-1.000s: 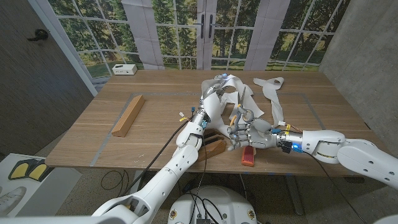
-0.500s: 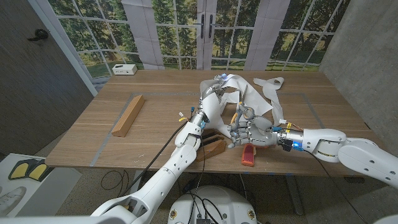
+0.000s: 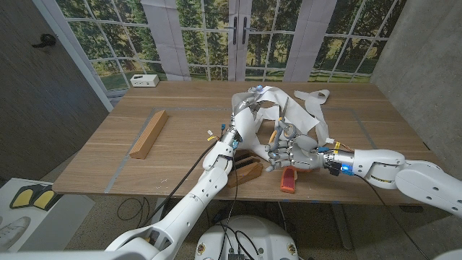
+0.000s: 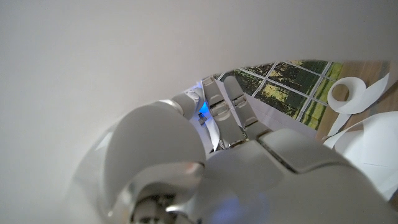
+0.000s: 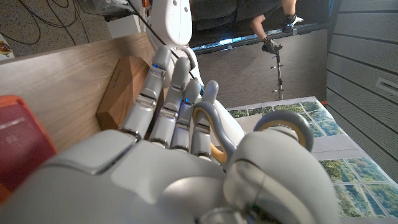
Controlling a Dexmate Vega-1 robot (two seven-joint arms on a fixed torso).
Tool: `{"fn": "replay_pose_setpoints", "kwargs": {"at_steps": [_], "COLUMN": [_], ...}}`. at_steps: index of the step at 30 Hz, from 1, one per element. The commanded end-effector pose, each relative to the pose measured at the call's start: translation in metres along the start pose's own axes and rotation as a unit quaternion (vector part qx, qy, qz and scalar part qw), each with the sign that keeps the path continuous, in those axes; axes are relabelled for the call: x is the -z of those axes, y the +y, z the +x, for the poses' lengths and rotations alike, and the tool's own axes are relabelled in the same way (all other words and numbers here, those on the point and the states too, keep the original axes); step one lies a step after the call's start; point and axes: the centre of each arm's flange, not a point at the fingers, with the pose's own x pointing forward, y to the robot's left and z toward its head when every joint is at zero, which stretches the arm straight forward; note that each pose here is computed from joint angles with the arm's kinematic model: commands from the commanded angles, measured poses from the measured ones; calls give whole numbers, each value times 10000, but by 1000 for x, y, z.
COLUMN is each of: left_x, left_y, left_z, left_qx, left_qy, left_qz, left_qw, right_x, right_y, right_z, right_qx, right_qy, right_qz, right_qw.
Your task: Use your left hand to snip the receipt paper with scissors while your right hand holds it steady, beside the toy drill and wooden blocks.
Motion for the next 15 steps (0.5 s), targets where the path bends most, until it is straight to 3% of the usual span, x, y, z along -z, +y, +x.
{"fn": "replay_pose_setpoints", "kwargs": {"at_steps": [1, 15], "left_x": [0, 2], "left_y": [5, 6], "left_z": [-1, -2], "left_qx": [-59, -4], "left_qy": [21, 76], "left_qz": [5, 11], "left_qw": [10000, 10000], "right_x": [-1, 1], "right_y": [1, 1], "right_z": [0, 0], "right_qx": [-7, 5], "right_qy": [13, 0], "right_qz": [-22, -15], "right_qw": [10000, 10000]}}
